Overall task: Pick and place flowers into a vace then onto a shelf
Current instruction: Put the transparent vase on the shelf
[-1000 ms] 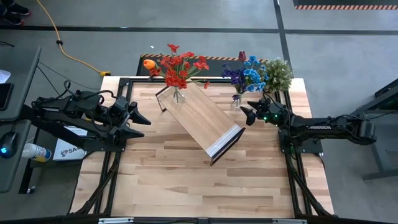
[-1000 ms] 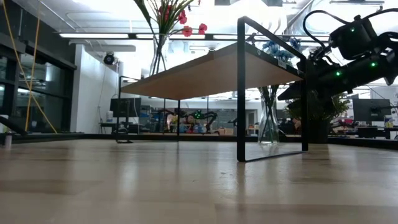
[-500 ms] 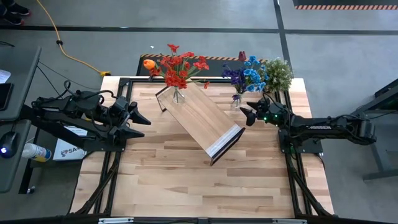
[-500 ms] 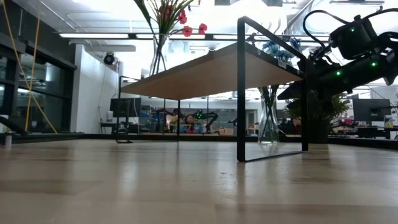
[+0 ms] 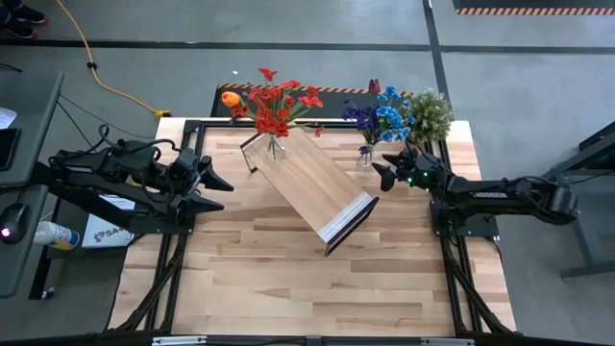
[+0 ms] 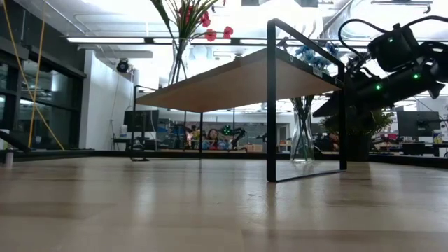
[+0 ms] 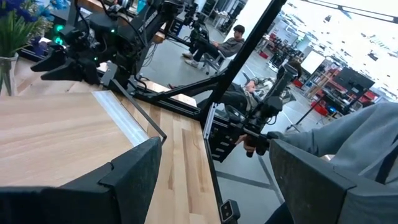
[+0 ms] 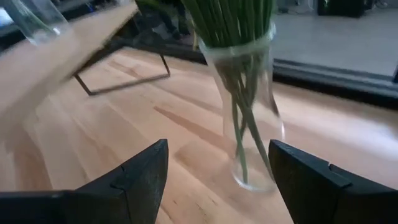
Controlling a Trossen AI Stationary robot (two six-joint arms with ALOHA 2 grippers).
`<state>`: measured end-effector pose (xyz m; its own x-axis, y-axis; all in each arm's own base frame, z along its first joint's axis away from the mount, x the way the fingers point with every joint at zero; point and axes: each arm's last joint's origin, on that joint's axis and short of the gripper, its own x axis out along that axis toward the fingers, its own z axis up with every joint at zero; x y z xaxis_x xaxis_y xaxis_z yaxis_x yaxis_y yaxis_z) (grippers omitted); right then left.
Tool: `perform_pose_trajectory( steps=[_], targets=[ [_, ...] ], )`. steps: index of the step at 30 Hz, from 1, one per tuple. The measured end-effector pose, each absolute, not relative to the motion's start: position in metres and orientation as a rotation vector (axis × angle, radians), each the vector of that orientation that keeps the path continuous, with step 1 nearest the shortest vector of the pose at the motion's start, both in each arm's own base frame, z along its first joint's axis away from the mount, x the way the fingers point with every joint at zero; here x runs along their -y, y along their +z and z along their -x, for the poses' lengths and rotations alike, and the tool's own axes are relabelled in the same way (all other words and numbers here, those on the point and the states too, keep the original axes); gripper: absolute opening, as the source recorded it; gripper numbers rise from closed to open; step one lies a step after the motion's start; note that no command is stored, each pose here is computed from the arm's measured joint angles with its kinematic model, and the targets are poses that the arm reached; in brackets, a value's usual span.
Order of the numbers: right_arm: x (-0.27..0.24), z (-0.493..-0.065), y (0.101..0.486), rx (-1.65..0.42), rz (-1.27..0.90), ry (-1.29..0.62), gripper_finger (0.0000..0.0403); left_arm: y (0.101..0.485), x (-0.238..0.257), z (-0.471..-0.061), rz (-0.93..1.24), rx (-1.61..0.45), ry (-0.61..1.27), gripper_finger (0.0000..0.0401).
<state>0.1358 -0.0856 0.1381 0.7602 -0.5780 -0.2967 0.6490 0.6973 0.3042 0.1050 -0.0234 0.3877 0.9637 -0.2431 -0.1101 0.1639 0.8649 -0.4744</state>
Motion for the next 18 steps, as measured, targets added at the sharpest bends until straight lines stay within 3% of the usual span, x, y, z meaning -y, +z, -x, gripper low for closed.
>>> perform_pose_trajectory(
  steps=[10,18],
  targets=[
    [0.095,-0.141,0.136,-0.152,-0.405,-0.648,0.0266,0.388,0.023,-0.105,0.479,-0.168,-0.214,0.0333],
    [0.115,-0.171,0.146,-0.241,-0.311,-0.646,0.0266,0.388,0.023,-0.105,0.486,-0.169,-0.213,0.0333]
  ],
)
